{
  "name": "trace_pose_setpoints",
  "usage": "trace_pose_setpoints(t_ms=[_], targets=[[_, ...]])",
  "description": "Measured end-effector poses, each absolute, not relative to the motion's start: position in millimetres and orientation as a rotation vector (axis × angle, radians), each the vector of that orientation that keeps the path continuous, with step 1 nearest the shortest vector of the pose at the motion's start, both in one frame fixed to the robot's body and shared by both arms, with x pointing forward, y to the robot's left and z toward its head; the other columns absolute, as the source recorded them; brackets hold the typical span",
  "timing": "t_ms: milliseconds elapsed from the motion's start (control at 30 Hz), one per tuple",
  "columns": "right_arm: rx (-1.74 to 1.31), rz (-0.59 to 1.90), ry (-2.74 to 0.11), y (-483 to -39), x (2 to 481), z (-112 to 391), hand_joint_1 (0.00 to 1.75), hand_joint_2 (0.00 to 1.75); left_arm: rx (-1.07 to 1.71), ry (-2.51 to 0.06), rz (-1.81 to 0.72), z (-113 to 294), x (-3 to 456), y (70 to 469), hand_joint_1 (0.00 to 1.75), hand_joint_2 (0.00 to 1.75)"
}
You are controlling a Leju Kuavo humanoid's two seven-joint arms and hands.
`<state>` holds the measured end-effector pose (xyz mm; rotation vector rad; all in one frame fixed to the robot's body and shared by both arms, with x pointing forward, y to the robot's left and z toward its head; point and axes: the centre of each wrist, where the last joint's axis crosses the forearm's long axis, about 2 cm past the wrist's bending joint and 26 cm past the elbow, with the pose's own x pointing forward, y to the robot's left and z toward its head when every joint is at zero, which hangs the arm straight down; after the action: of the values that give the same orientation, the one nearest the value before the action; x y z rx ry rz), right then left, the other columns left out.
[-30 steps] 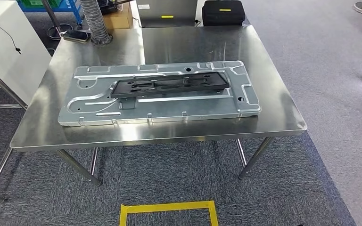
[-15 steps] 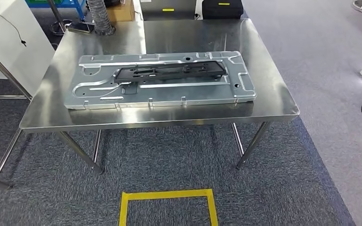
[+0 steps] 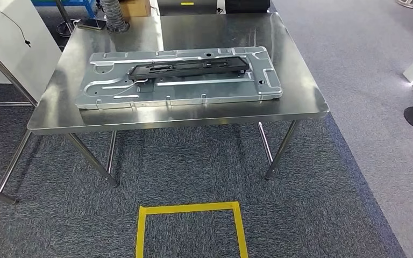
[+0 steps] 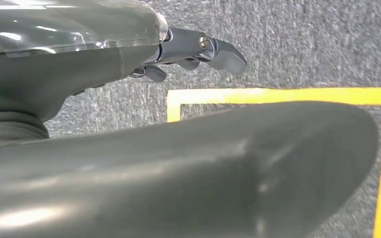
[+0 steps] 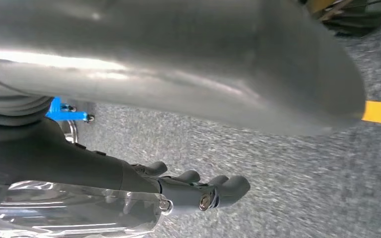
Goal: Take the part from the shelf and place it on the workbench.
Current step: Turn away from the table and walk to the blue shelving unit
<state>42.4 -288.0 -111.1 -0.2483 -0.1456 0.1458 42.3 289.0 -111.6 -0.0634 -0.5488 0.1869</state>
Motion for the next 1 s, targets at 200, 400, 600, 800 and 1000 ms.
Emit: trace_pose_setpoints(t_ms=[200, 400, 600, 800, 1000], targets=[[-0.241, 0.143, -0.163, -285.7, 44.2, -110.9, 0.00, 0.00, -0.063, -0.544, 0.165, -111.7, 42.1, 291.8, 0.00, 0.00], [-0.231, 0.150, -0.189, -280.3, 45.9, -110.6, 0.00, 0.00, -0.064, -0.551, 0.158, -111.1, 46.6, 293.3, 0.00, 0.00], [-0.220, 0.162, -0.183, -275.4, 47.2, -110.3, 0.00, 0.00, -0.047, -0.550, 0.148, -111.0, 47.8, 298.1, 0.00, 0.00], [-0.222, 0.180, -0.147, -274.1, 47.3, -110.3, 0.00, 0.00, -0.036, -0.531, 0.128, -111.0, 47.4, 300.8, 0.00, 0.00], [-0.225, 0.210, -0.148, -276.6, 49.9, -110.0, 0.00, 0.00, -0.045, -0.543, 0.121, -110.8, 49.2, 299.9, 0.00, 0.00]])
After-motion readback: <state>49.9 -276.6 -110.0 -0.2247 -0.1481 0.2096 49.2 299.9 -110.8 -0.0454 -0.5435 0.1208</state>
